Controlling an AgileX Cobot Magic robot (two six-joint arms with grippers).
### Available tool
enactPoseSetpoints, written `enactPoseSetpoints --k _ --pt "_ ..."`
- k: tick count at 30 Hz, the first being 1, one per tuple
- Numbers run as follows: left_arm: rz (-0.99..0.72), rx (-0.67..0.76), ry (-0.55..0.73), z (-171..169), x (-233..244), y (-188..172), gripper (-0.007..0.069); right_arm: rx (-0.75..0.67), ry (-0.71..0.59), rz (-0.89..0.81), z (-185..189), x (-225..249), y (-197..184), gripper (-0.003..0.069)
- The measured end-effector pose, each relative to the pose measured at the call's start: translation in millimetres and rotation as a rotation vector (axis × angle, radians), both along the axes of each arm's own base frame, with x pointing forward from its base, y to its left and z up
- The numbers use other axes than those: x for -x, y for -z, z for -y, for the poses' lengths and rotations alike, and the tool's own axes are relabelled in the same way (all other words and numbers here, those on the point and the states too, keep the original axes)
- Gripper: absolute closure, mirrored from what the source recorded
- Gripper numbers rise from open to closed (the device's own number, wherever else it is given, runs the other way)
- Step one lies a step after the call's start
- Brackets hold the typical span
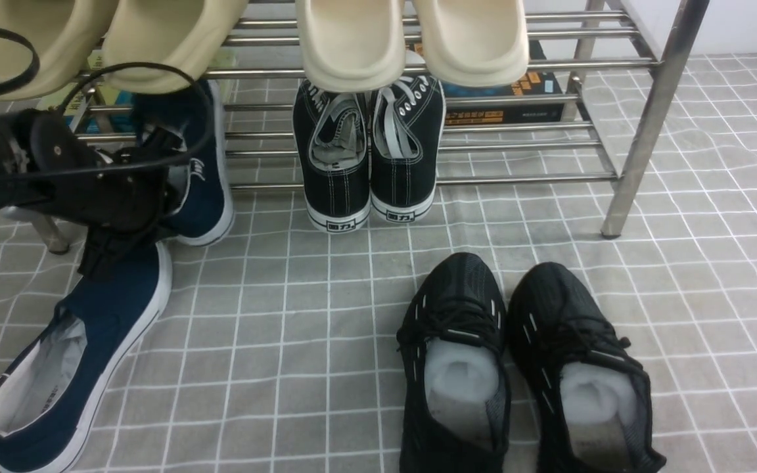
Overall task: Take the shoes off the shelf with your hand from the grey coffee tablecloth.
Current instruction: 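Grasp the leftmost shoe on the bottom shelf of the shoe rack with the left gripper, then set the held shoe down on the floor in front of the rack with the left gripper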
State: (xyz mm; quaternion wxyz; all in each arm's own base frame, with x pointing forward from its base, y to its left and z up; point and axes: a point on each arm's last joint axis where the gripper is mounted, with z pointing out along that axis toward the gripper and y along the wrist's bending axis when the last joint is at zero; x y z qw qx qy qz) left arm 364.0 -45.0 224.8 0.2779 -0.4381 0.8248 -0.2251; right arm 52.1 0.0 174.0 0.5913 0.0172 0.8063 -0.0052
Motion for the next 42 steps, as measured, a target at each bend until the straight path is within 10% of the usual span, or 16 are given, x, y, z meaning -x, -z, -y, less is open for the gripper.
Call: enactPoseSetpoints --k 26,42 --pt "-0.395 -0.364 0.349 45 87 -36 0.0587 0.0 0.0 0.0 0 0 0 0.042" --pt "-0.539 -0.51 0.294 49 118 -7 0.0587 0.0 0.0 0.0 0 0 0 0.042"
